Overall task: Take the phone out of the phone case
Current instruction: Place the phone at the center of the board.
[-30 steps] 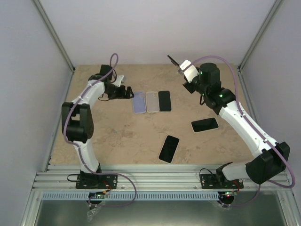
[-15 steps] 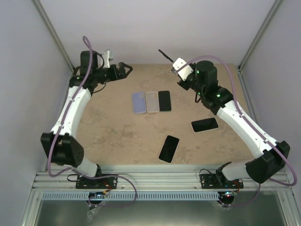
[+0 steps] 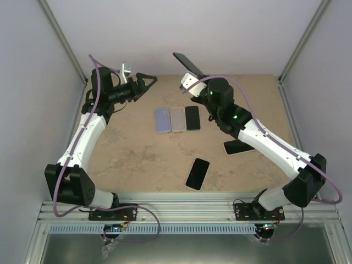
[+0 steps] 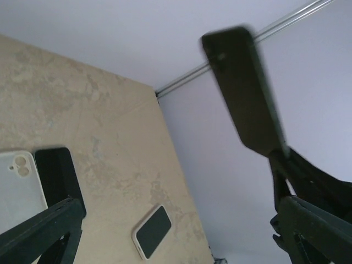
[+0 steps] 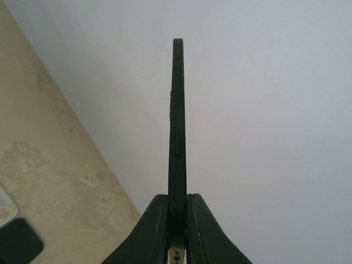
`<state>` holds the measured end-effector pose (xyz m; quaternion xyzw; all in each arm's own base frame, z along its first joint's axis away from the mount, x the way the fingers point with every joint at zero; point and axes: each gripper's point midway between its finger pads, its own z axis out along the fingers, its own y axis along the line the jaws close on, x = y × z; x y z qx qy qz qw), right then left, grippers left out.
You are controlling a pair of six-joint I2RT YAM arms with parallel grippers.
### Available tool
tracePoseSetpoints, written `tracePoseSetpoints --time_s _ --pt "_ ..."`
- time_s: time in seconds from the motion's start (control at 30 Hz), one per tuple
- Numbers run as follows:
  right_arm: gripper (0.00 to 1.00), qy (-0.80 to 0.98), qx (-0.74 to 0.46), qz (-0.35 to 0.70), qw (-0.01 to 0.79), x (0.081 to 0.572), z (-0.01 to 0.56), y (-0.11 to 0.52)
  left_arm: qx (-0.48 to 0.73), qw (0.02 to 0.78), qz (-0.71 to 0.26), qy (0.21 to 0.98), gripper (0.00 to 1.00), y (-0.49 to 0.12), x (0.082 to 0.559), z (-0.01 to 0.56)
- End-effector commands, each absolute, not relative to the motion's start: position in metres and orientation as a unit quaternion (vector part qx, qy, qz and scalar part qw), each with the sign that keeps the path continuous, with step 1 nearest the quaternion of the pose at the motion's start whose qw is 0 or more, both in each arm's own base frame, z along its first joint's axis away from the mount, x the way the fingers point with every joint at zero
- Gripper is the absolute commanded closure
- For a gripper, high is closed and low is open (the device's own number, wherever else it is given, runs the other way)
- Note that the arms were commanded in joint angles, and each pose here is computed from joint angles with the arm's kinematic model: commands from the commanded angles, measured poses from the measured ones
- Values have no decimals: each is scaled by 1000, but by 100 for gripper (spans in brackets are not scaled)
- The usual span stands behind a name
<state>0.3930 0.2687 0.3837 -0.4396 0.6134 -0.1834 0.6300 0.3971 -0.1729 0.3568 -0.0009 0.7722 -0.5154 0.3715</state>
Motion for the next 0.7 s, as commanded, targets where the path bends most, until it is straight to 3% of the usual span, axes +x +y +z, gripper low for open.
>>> tracePoseSetpoints --time_s 0.0,0.43,0.67 --pt "99 570 -384 -242 685 388 427 268 -3 366 -568 737 1 -178 383 381" --pt "100 479 -415 -337 696 354 406 302 -20 341 -602 722 1 -188 375 375" --pt "99 445 -439 -362 691 339 388 320 -32 327 -615 717 10 -192 376 371"
